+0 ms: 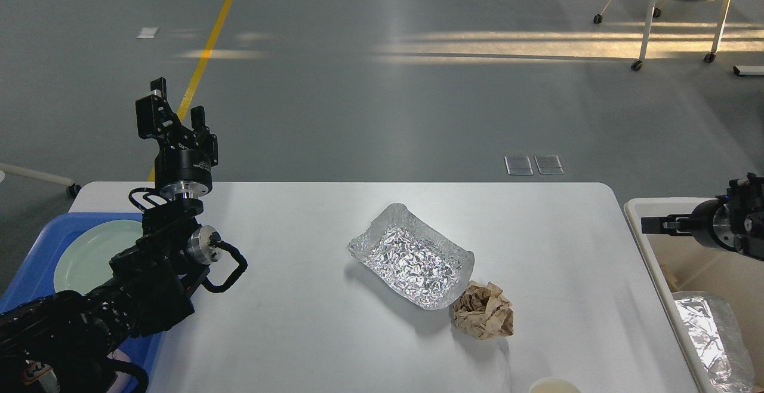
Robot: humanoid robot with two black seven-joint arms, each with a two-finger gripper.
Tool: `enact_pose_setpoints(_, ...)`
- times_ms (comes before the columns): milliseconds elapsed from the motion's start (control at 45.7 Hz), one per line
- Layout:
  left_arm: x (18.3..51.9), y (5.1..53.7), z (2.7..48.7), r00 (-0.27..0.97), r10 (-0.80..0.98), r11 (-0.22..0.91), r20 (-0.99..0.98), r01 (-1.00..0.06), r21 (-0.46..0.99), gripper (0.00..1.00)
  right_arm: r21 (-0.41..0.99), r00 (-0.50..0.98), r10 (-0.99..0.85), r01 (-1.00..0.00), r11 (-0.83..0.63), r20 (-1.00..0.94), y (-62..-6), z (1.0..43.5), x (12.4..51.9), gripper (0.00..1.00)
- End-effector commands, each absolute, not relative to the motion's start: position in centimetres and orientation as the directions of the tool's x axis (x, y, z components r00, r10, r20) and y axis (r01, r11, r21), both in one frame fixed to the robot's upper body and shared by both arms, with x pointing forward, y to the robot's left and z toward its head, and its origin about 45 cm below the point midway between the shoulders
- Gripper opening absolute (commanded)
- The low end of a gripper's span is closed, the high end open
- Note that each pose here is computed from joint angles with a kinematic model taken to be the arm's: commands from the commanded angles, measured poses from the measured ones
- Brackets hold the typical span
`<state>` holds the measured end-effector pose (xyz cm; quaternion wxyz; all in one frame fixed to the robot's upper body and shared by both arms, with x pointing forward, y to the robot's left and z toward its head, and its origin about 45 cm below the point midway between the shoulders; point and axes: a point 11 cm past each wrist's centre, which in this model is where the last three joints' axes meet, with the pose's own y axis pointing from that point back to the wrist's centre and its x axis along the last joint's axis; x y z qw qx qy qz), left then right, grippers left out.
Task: Tidy desktop
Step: 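Raise the empty right gripper up out of the bin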
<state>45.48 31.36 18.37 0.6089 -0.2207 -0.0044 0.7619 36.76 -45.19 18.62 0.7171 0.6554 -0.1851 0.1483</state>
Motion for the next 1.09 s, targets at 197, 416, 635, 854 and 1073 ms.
enact_pose_setpoints(197, 45.5, 31.4, 18.4, -0.161, 0.93, -0.259, -0.331, -0.926, -0.275, 0.96, 0.962, 0.977, 0.001, -0.211, -0.175, 0.215, -34.8, 28.8, 34.7, 0.99)
enact_pose_setpoints(416, 45.5, 31.4, 18.4, -0.161, 0.93, -0.259, -0.331, -0.926, -0.275, 0.96, 0.949, 0.987, 0.083, -0.108, -0.297, 0.138, -28.7, 34.5, 32.2, 0.99)
enact_pose_setpoints(635, 45.5, 31.4, 18.4, -0.161, 0.93, -0.259, -0.331, -0.926, -0.275, 0.96, 0.932, 0.986, 0.144, -0.021, -0.361, 0.078, -25.0, 39.5, 29.9, 0.99)
enact_pose_setpoints(854, 45.5, 31.4, 18.4, -0.161, 0.93, -0.259, -0.331, -0.926, -0.275, 0.96, 0.904, 0.982, 0.16, -0.027, -0.426, 0.105, -22.7, 43.8, 29.2, 0.99)
enact_pose_setpoints(1073, 45.5, 31.4, 18.4, -0.161, 0.93, -0.259, -0.331, -0.926, -0.275, 0.96, 0.906, 0.979, 0.173, -0.025, -0.424, 0.108, -22.0, 44.1, 29.3, 0.99)
